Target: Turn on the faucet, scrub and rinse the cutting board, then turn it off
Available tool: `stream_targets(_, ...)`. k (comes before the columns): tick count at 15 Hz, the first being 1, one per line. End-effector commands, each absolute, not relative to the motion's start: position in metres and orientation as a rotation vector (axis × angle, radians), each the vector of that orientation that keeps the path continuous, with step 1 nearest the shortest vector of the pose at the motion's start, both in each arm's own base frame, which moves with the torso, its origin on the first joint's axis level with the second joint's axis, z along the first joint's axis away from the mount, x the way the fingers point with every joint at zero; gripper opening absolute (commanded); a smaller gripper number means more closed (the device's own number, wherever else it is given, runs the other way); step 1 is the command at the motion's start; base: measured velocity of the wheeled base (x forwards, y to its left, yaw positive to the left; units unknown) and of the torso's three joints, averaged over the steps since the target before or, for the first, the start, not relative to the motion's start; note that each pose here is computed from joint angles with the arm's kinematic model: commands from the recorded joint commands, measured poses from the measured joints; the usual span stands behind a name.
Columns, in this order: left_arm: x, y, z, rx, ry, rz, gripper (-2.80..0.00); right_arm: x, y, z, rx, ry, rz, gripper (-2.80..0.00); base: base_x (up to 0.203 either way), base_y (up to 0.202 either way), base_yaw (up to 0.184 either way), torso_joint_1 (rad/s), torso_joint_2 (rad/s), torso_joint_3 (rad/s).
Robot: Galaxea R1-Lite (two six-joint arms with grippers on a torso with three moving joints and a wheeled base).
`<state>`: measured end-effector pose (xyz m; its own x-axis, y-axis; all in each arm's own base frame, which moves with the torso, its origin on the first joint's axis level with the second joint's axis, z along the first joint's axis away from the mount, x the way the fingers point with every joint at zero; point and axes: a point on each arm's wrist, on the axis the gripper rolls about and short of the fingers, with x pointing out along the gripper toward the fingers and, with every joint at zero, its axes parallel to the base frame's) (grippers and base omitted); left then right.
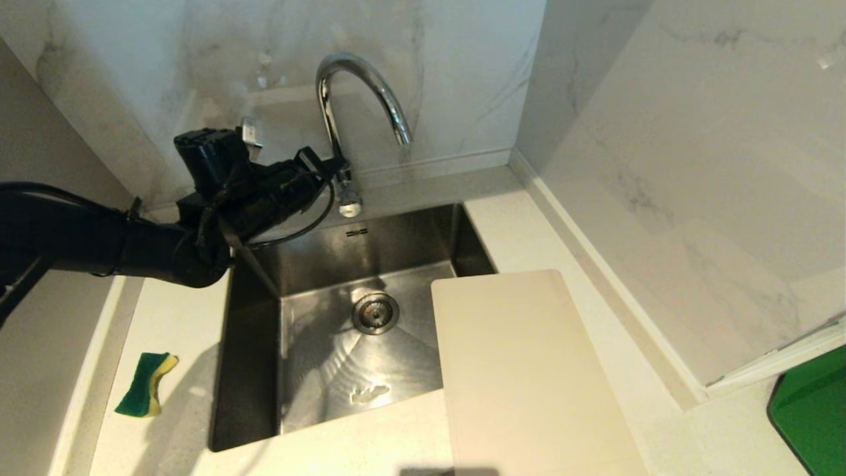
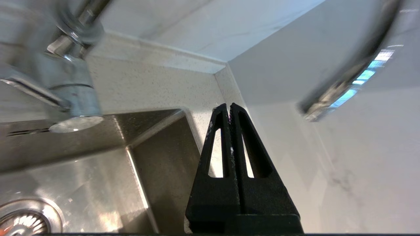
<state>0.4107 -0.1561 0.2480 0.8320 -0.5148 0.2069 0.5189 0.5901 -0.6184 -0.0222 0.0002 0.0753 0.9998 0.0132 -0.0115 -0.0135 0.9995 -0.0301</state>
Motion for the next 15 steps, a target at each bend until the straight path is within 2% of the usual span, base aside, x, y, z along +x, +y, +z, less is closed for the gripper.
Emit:
stream_targets(1, 0.379, -0.141, 0.275, -0.717, -0.045, -0.607, -2.80, -0.023, 0.000, 0.075, -0.031, 0.003, 0.014, -2.80, 0.000, 0.000, 0.000, 0.000, 0.00, 0.000)
stream_targets(9, 0.389, -0.010, 0.254, -0.299, -0.105, -0.227, -2.80, -0.023, 0.000, 0.075, -0.025, 0.005, 0.011, -2.80, 0.000, 0.000, 0.000, 0.000, 0.00, 0.000)
stream_targets(15, 0.342, 0.010, 0.310, -0.271, -0.135, -0.112, -2.80, -0.023, 0.000, 0.075, -0.023, 0.005, 0.012, -2.80, 0.000, 0.000, 0.000, 0.000, 0.00, 0.000)
